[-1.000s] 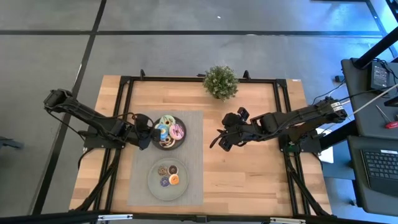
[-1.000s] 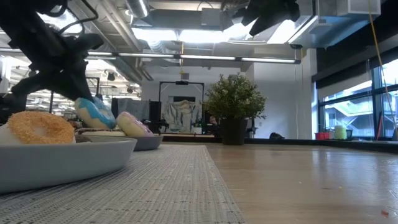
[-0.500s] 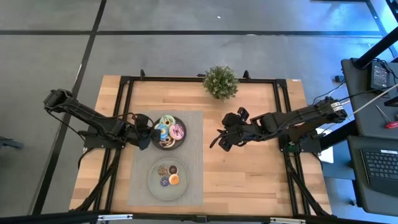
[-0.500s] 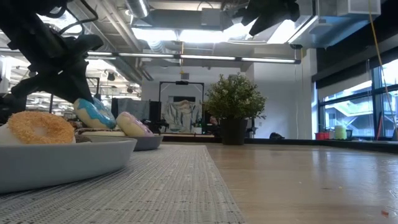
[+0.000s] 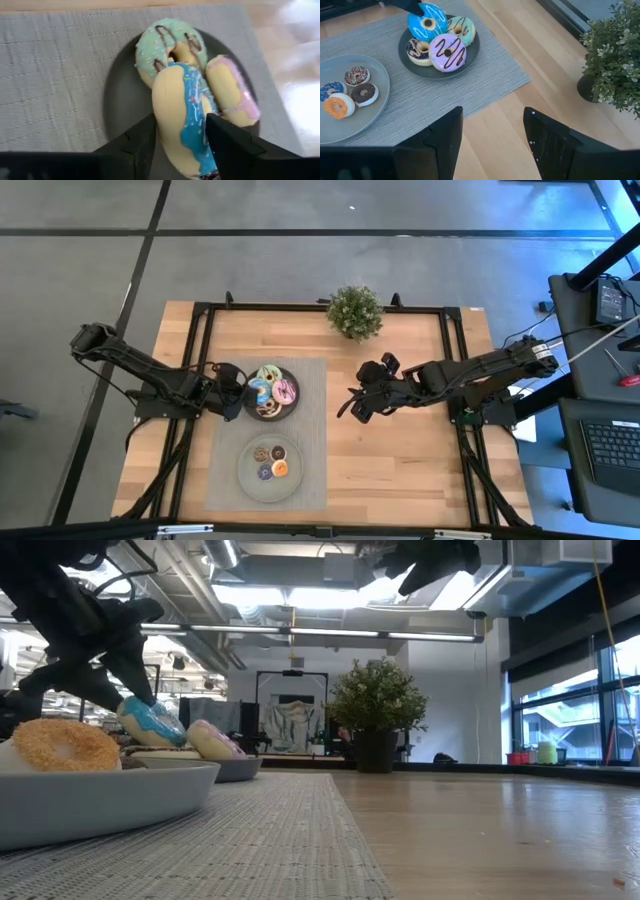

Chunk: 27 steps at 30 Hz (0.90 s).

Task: Pick & Place donuts
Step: Put the big blue donut on the black plate

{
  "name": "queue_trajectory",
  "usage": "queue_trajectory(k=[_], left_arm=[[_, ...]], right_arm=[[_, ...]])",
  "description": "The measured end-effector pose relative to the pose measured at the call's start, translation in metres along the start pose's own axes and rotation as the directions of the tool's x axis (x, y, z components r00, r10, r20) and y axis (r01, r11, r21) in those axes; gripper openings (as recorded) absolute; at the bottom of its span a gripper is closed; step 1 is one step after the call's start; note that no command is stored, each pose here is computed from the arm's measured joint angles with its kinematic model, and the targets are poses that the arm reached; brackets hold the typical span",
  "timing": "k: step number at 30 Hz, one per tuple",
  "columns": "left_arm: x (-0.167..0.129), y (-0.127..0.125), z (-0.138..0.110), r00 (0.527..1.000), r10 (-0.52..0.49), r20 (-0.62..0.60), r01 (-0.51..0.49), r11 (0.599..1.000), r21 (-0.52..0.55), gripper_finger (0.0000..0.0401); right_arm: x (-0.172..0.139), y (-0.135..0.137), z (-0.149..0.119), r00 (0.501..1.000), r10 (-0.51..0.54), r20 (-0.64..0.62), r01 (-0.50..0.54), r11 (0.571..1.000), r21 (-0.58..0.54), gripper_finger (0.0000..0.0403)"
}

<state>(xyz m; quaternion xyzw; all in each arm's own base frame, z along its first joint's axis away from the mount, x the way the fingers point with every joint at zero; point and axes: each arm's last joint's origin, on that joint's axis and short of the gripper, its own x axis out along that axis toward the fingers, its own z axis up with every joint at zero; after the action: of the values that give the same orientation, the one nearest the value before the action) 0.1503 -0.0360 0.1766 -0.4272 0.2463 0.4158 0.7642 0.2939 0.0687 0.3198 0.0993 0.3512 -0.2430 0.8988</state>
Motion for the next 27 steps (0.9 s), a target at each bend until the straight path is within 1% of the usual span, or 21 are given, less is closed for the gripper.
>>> queue_trajectory(k=[6, 12, 19, 27], left_arm=[[-0.0001, 0.0066, -0.0010, 0.998, 0.059, -0.038, -0.058, 0.998, 0.028, 0.0178], [-0.0002, 0.0087, -0.0011, 0.996, 0.079, -0.046, -0.077, 0.996, 0.039, 0.0174], [0.0020, 0.0097, -0.0005, 0.983, 0.103, -0.152, -0.094, 0.994, 0.062, 0.0173], [0.0067, 0.0105, 0.0072, 0.984, 0.125, -0.128, -0.116, 0.990, 0.076, 0.0174]], right_arm=[[0.0000, 0.0000, 0.0001, 1.000, 0.000, 0.000, 0.000, 1.000, 0.000, 0.0211], [0.0000, 0.0000, 0.0001, 1.000, 0.000, 0.001, 0.000, 1.000, 0.000, 0.0211], [0.0001, 0.0002, 0.0005, 1.000, 0.003, 0.004, -0.003, 1.000, 0.003, 0.0211], [0.0000, 0.0011, 0.0017, 1.000, 0.011, 0.016, -0.011, 1.000, 0.008, 0.0211]])
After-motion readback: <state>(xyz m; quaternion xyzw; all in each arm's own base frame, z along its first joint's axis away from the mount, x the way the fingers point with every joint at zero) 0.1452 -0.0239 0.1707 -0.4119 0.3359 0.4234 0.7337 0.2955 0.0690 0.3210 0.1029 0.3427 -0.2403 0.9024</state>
